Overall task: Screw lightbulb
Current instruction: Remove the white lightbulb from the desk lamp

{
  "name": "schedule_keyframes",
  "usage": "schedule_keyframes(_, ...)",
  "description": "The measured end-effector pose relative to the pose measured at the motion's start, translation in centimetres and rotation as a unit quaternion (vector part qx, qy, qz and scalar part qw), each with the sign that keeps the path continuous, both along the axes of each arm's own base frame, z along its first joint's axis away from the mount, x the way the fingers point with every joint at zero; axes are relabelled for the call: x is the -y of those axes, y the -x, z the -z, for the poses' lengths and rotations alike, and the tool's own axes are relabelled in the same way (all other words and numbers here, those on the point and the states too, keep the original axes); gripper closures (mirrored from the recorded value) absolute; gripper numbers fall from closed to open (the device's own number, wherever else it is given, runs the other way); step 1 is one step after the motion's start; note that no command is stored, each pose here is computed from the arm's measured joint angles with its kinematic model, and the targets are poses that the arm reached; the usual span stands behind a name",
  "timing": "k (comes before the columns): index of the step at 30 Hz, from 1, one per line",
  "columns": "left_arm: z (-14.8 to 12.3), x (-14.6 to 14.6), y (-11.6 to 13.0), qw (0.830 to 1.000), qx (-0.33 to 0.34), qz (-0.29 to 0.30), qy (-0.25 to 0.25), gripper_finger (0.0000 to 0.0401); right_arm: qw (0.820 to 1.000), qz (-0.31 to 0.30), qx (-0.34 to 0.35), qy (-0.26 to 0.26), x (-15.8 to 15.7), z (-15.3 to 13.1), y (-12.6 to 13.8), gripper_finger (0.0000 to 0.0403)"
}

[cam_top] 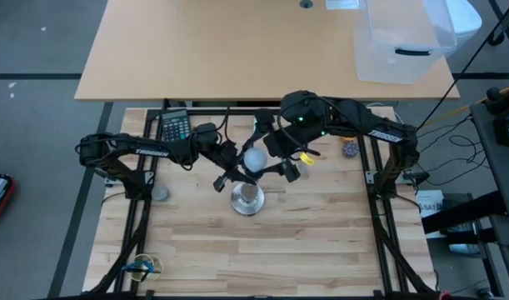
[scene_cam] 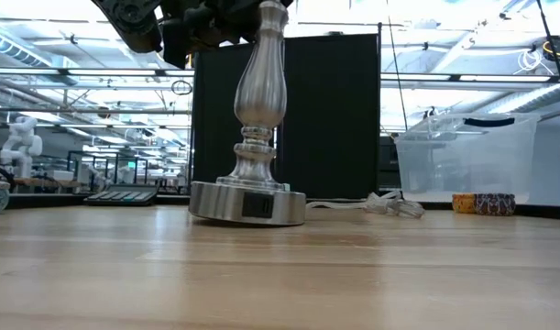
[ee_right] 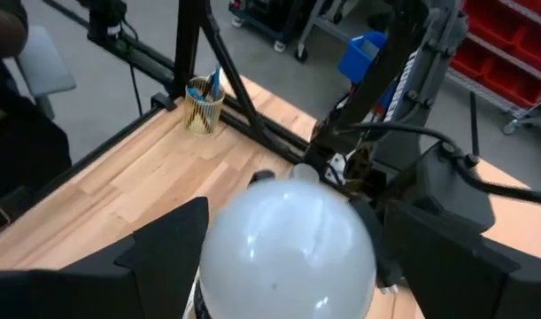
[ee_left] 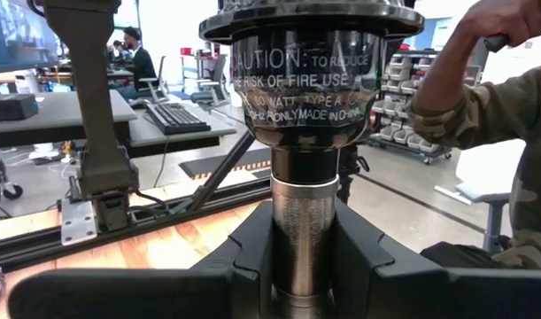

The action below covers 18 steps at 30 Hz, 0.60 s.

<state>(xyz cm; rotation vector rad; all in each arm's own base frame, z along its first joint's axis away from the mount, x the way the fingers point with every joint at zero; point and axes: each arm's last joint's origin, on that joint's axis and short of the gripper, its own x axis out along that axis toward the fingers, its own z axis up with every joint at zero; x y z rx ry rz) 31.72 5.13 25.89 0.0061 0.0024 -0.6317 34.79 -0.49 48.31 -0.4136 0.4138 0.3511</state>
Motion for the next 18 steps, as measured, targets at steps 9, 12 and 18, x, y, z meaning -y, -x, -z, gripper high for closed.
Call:
schedule_keyframes(9, 0.0, -0.1, -0.1, 0.999, -0.001, -0.032, 0.002, 0.0327, 0.998, -0.01, 0.052, -0.016, -1.8, -1.8, 1.0, 0.0073)
schedule_keyframes(12, 0.0, -0.2, -0.2, 0.998, -0.001, -0.055, 0.001, 0.0327, 0.996, 0.031, 0.082, 0.003, -2.5, -3.0, 2.1, 0.0073)
schedule_keyframes(18, -0.1, -0.5, -0.4, 0.993, 0.003, -0.114, -0.001, 0.0327, 0.986, 0.122, 0.112, 0.033, -3.8, -4.1, 3.4, 0.0073)
